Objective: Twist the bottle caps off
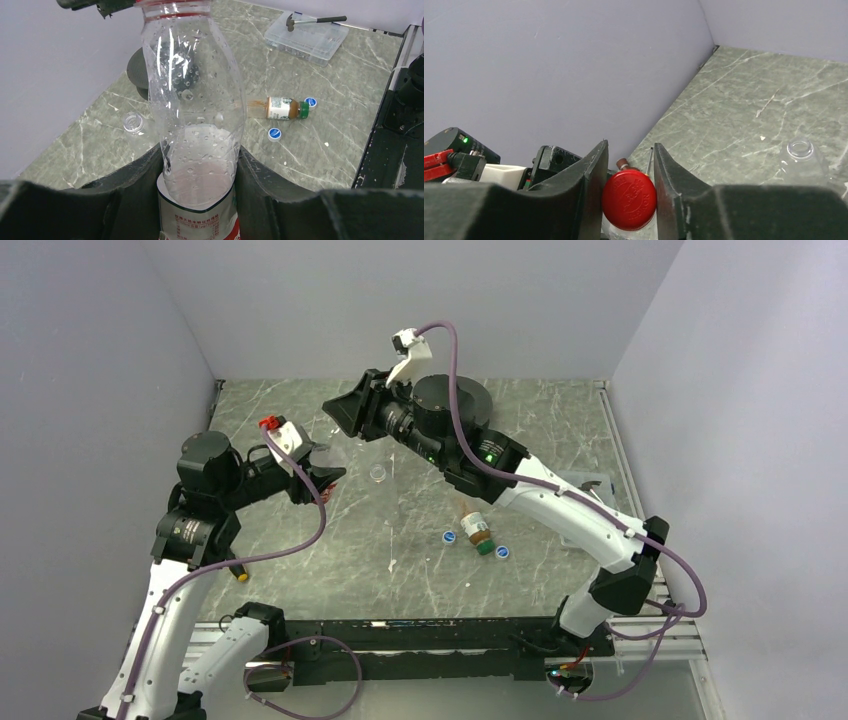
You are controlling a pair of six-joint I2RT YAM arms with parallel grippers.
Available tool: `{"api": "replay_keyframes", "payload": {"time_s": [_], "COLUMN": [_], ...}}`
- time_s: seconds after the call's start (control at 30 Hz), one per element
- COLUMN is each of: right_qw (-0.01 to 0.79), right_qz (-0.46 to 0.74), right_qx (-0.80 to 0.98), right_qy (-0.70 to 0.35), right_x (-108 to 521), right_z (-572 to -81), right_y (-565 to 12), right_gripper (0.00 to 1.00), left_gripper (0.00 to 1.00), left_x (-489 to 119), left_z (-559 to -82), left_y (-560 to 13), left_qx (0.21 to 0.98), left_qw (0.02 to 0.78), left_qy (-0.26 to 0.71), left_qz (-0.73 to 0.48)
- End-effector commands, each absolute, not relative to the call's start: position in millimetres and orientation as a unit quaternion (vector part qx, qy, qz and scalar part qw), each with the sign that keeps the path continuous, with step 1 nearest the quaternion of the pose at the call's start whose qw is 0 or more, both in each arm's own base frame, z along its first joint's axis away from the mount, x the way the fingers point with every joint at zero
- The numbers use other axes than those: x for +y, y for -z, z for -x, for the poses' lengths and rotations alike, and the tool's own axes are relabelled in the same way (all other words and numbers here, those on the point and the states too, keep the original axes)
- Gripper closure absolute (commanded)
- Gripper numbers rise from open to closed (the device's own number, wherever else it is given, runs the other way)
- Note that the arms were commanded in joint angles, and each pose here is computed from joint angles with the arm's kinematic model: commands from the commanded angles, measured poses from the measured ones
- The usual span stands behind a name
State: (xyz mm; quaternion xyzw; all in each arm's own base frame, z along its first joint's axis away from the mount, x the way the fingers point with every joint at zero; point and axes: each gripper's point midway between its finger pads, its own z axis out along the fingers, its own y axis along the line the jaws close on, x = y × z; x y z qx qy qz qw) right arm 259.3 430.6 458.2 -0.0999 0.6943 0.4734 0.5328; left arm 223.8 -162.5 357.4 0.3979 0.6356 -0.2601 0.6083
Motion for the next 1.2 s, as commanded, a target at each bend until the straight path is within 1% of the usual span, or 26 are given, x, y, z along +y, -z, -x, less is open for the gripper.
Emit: {"api": "replay_keyframes", "payload": {"time_s": [0.0,0.1,0.2,0.3,0.37,0.47,0.53,0.67,0.83,0.9,0.93,1.07,1.17], "right_qw": [0.545,0.553,0.564,0.566,0.558,0.516,0.483,0.448,0.457,0.482,0.494,0.51,0.544], "right_qz": [0.092,0.093,0.108,0.174,0.248,0.361,0.431,0.486,0.473,0.445,0.427,0.393,0.364], "right_qx": [0.665,0.657,0.636,0.578,0.517,0.43,0.384,0.347,0.381,0.416,0.436,0.474,0.484], "right_qy": [-0.502,-0.504,-0.516,-0.561,-0.599,-0.647,-0.659,-0.665,-0.65,-0.63,-0.62,-0.601,-0.581], "right_x": [425,420,413,407,403,395,389,382,388,392,394,395,383], "right_z": [-254,-253,-248,-228,-202,-156,-127,-105,-120,-138,-149,-165,-175], "right_y": [-493,-499,-508,-526,-537,-543,-538,-528,-522,-523,-524,-524,-532], "right_gripper": [0.75,0.89,0.99,1.0,1.0,1.0,1.0,1.0,0.98,0.92,0.91,0.94,0.98], "left_gripper": [1.0,1.0,1.0,1.0,1.0,1.0,1.0,1.0,1.0,1.0,1.0,1.0,1.0], "left_x": [-163,-166,-171,-182,-191,-199,-201,-204,-204,-203,-203,-199,-197], "left_z": [-222,-220,-213,-196,-179,-159,-150,-139,-144,-148,-150,-165,-167], "left_y": [-370,-372,-377,-387,-393,-398,-400,-404,-404,-403,-402,-399,-394], "left_qx": [0.618,0.618,0.618,0.602,0.584,0.566,0.558,0.549,0.556,0.558,0.562,0.575,0.575], "left_qw": [0.626,0.622,0.612,0.594,0.572,0.54,0.524,0.497,0.498,0.506,0.511,0.536,0.543], "left_qy": [0.259,0.274,0.302,0.356,0.403,0.458,0.48,0.511,0.504,0.494,0.488,0.452,0.439], "left_qz": [-0.399,-0.395,-0.39,-0.397,-0.412,-0.423,-0.428,-0.437,-0.434,-0.434,-0.431,-0.421,-0.426]}}
